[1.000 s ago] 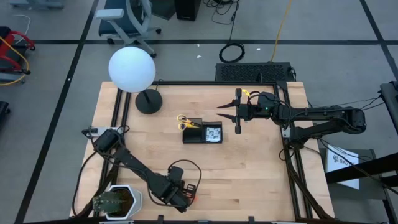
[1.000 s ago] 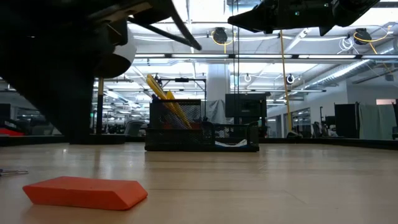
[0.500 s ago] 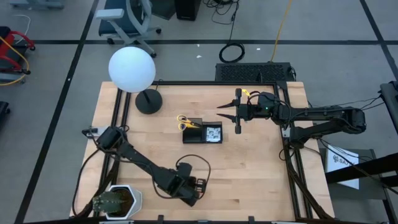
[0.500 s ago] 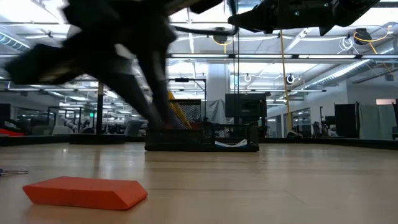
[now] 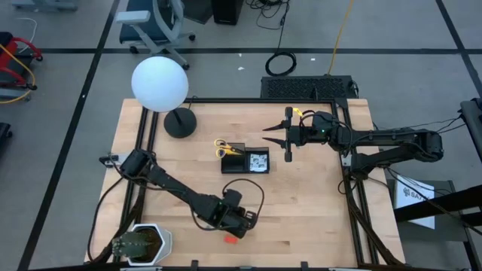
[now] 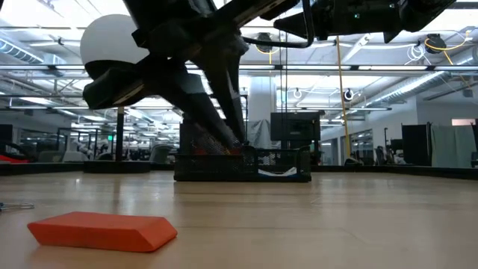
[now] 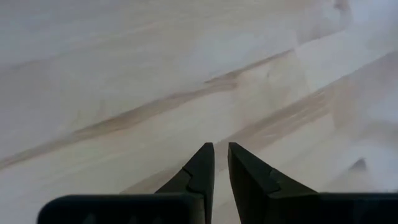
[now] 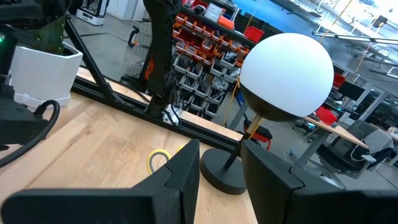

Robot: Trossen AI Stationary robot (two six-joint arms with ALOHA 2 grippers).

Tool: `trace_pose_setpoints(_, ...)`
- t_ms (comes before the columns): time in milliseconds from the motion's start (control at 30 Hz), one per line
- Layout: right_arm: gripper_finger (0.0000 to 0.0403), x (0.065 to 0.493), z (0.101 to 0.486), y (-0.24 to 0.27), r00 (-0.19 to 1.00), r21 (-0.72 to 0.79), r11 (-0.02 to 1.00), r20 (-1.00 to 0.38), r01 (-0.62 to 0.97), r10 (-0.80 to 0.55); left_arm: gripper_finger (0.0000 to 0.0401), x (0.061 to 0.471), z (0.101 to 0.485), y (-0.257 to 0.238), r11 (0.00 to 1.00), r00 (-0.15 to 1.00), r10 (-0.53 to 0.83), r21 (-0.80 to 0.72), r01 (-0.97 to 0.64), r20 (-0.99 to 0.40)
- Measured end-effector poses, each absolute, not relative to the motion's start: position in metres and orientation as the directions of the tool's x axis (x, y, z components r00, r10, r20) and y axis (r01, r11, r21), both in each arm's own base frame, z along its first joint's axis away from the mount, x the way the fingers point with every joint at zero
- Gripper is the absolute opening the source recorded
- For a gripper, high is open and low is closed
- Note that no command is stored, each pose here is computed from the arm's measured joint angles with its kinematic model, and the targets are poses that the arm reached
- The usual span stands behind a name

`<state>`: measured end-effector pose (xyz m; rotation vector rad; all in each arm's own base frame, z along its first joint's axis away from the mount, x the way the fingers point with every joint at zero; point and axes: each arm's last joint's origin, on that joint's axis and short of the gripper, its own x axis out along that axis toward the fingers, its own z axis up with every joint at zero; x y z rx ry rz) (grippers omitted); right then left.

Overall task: Pick and place office supplies into organizer
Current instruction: Put the blue binder clip into the desk organizer

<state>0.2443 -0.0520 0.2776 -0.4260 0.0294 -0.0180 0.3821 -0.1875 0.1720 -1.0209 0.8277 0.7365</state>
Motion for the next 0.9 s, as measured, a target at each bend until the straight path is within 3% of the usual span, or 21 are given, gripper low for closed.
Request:
trace_pose_setpoints(567,0.0109,0.244,0.278,-0.052,0.999,-0.413,0.91,-0.025,0.011,-0.023,0.0051,0.394,0.179,-0.192,0.307,0.616,0.105,-0.564,-0.767,-0.781)
trace_pose_setpoints(767,0.0109,0.244,0.278,-0.052,0.999,-0.413,0.91,-0.025,0.011,-0.023,0.0051,0.401,0.186,-0.192,0.173,0.703,0.206,-0.682,-0.711,-0.681)
trace_pose_setpoints(900,0.011,0.244,0.278,-0.052,0.999,-0.413,0.91,-0.025,0.011,-0.024,0.0051,0.407,0.19,-0.189,0.18,0.74,0.237,-0.72,-0.671,-0.63)
